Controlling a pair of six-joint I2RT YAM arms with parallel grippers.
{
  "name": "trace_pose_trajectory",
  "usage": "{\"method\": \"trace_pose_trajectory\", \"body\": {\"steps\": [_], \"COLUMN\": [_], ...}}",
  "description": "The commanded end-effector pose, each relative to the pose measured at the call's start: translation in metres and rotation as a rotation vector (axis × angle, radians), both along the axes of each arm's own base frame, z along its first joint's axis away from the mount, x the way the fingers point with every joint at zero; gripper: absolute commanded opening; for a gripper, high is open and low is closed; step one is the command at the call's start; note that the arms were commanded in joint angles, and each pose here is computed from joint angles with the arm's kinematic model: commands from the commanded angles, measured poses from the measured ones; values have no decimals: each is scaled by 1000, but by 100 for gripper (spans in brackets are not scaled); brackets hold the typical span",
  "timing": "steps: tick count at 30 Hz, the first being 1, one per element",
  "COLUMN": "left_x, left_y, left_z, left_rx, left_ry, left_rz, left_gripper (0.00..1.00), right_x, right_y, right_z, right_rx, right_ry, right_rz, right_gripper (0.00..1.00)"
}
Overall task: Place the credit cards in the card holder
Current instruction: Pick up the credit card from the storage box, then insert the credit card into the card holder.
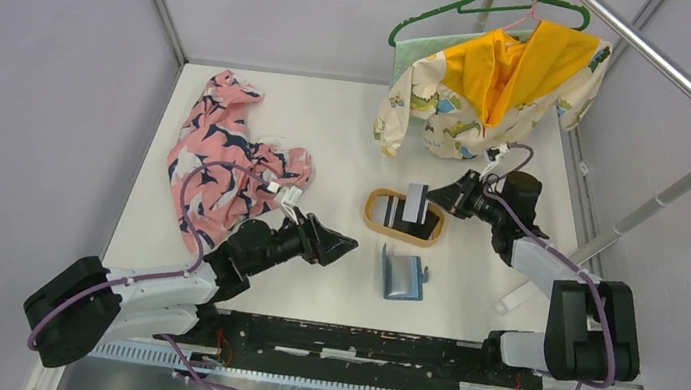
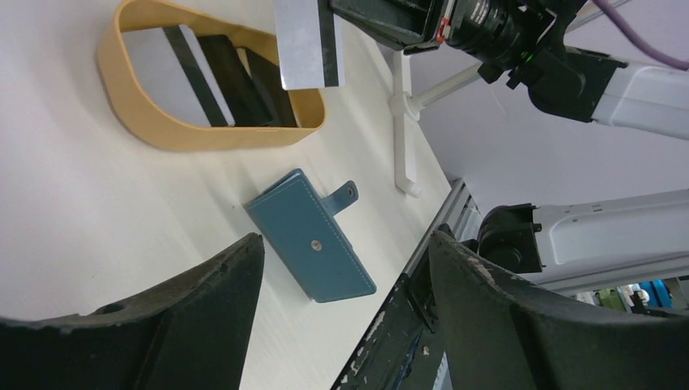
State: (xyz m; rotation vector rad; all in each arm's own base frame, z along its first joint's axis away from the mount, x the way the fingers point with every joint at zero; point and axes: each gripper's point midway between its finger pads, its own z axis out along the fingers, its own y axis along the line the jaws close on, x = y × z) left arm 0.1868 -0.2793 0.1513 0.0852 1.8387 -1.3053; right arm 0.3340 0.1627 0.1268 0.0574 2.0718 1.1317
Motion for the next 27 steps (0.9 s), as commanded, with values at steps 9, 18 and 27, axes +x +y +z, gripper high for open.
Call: {"method": "trace_pose_trajectory", "body": {"steps": [9,18,27], "left_x": [-7,12,24], "left_y": [-13,-46,-84], "left_z": [44,39,42], "left_rx": [-196,-189,-240], "left_ry": [-121,-146,-196], "left_rz": [-71,-120,-219], "left_gripper": [87,85,71], "right_x": [-68,-87,-101], "right_y": [26,40,55], "right_z": [76,79,74], "right_rx": [125,172,183], "right_ry": [-429,-434,-423], "right_rz": [334,434,523], "right_gripper": [0,0,0]}}
